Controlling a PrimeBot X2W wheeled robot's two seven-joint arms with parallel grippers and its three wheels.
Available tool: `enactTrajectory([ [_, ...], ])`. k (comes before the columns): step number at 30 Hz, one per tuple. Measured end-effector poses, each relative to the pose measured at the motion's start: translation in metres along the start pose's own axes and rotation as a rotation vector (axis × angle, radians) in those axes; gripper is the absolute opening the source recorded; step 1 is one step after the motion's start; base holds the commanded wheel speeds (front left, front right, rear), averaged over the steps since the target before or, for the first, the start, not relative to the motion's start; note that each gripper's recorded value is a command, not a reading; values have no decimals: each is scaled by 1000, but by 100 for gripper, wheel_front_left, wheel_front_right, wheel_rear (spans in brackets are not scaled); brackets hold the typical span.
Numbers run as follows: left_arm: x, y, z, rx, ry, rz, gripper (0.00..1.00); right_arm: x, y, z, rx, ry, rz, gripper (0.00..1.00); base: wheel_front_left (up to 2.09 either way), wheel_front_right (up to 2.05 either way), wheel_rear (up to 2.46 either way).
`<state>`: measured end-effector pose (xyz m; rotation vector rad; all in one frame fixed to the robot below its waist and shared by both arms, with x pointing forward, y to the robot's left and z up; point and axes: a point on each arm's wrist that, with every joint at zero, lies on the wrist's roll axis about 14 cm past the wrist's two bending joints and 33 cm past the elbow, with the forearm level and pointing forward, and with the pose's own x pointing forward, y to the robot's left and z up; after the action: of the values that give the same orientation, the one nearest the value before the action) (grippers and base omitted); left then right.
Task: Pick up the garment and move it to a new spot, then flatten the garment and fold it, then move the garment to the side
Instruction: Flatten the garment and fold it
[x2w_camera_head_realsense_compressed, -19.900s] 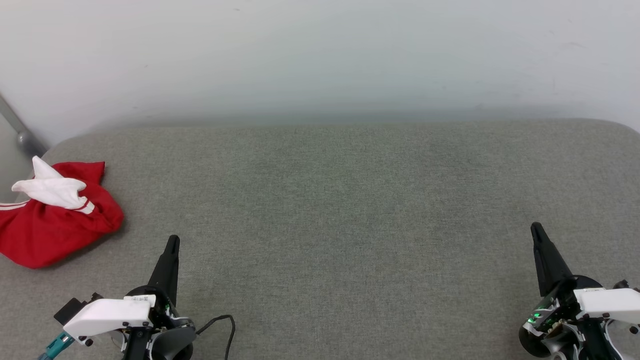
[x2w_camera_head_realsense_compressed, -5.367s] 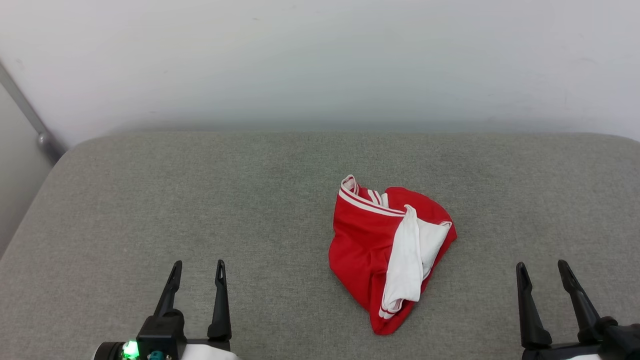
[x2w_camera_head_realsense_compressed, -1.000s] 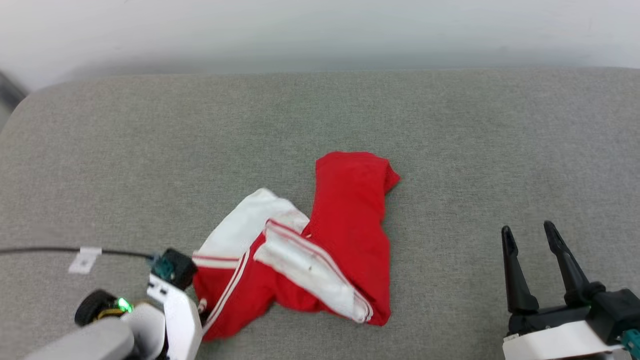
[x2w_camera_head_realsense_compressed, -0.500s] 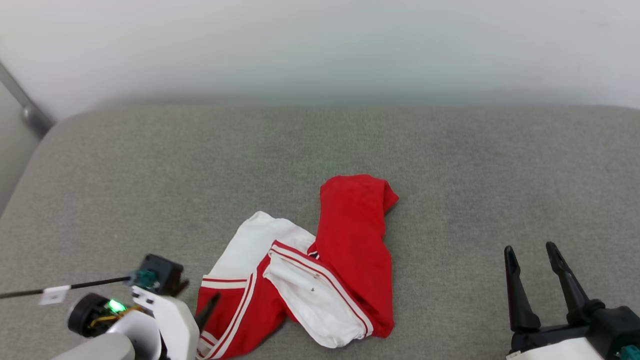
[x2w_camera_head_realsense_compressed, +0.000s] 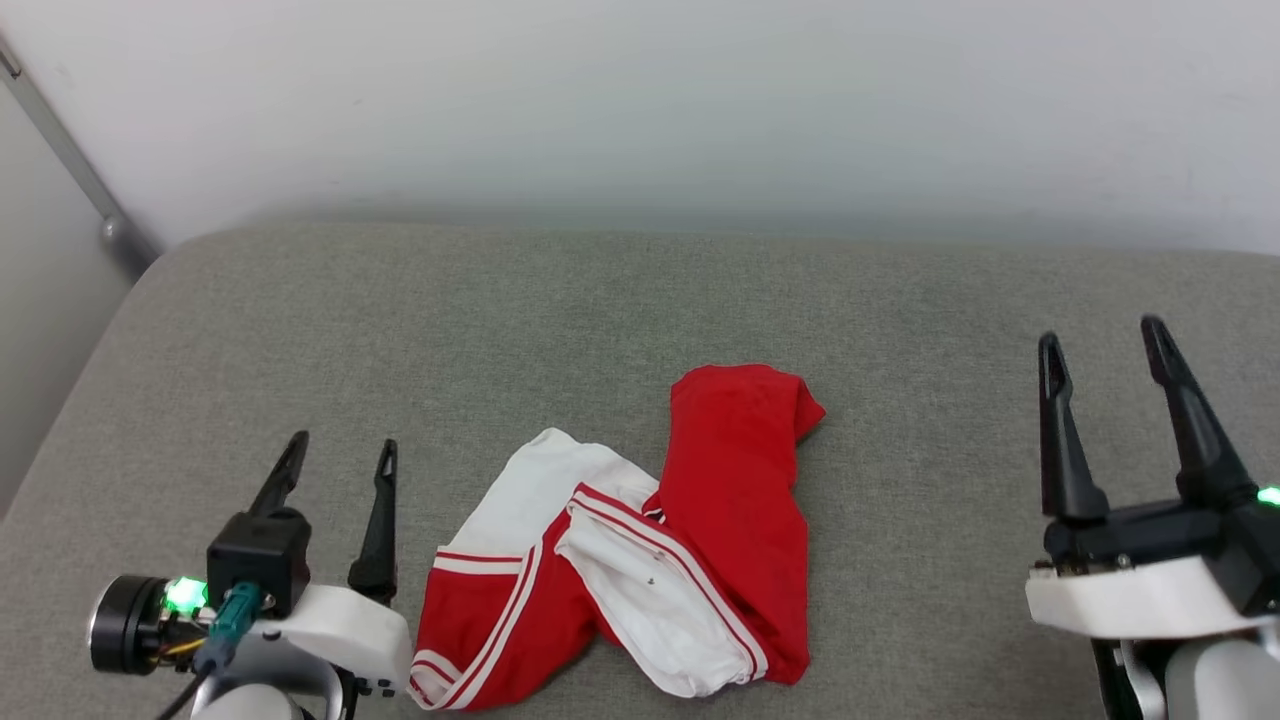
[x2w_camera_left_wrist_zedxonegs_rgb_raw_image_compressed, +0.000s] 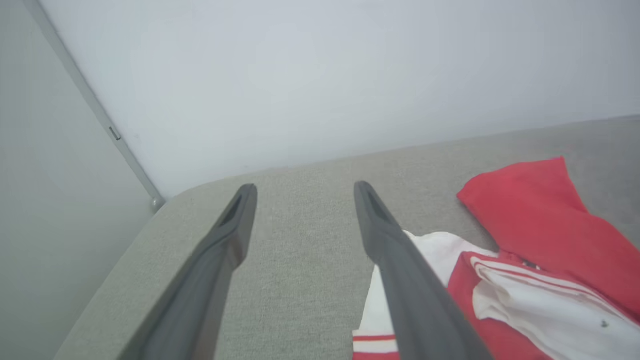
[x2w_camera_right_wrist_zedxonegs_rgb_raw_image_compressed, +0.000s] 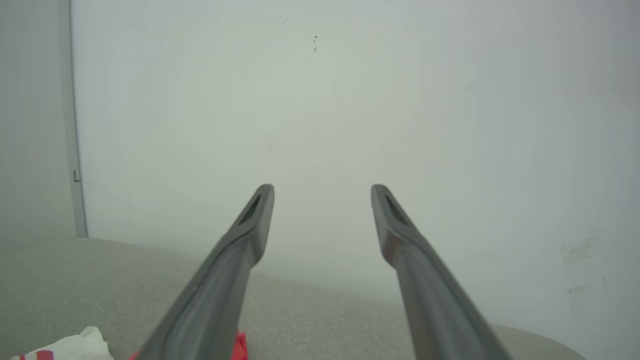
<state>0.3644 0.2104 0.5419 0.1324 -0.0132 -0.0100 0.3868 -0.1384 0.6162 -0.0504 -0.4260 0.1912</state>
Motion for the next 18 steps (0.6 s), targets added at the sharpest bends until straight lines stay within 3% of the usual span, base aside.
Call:
enactTrajectory([
  [3,-9,6,6,-12,-48,80,100,23,17,18,1,-77,62,100,0,0,0],
  [10,-28,17,4,-32,-85,196,100,56,60,32,-81,-141,324,100,0,0,0],
  [18,-35,18,-5,-41,-91,239,100,55,122,-29,-89,180,670,100,0,0,0],
])
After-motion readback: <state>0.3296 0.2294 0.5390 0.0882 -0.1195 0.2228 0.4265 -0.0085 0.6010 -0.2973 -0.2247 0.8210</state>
